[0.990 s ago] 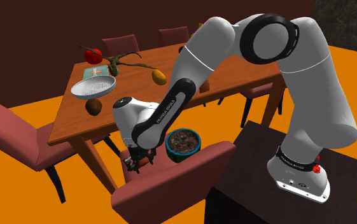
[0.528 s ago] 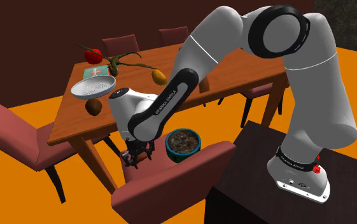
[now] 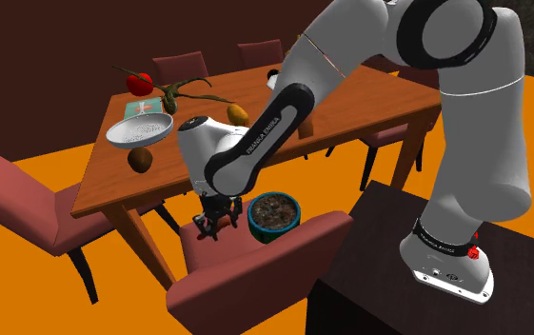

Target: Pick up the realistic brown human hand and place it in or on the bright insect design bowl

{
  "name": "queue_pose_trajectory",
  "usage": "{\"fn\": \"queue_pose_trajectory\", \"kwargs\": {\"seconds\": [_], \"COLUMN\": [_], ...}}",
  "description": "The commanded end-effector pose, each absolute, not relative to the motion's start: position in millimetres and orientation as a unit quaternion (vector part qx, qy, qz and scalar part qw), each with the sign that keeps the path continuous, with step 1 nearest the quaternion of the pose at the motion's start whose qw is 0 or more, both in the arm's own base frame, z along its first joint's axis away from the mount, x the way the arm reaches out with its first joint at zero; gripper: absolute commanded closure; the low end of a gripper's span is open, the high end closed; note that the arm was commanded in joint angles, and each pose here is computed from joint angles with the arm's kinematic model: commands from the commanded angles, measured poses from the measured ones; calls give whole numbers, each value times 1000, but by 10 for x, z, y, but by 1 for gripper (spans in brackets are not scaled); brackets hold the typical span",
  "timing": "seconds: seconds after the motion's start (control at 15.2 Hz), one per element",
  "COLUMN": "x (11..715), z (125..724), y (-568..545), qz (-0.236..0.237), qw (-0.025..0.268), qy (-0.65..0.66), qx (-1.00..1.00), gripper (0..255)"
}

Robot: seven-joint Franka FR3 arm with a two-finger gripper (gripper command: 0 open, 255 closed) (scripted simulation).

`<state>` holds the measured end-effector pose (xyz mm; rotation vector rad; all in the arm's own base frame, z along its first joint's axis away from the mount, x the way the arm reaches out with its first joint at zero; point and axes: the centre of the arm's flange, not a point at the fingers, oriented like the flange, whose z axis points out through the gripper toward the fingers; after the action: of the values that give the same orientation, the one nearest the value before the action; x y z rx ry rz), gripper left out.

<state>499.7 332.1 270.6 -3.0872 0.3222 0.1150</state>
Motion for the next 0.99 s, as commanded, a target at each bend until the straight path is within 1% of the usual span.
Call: {"fn": "queue_pose_trajectory", "kwargs": {"seconds": [0.0, 0.92], "x": [4914, 4281], "z": [2686, 2682], "y": [3084, 1267], "qz": [37, 37], "qw": [18, 18], "qy": [103, 103], "qx": [-994, -994], "gripper": [255, 255]}}
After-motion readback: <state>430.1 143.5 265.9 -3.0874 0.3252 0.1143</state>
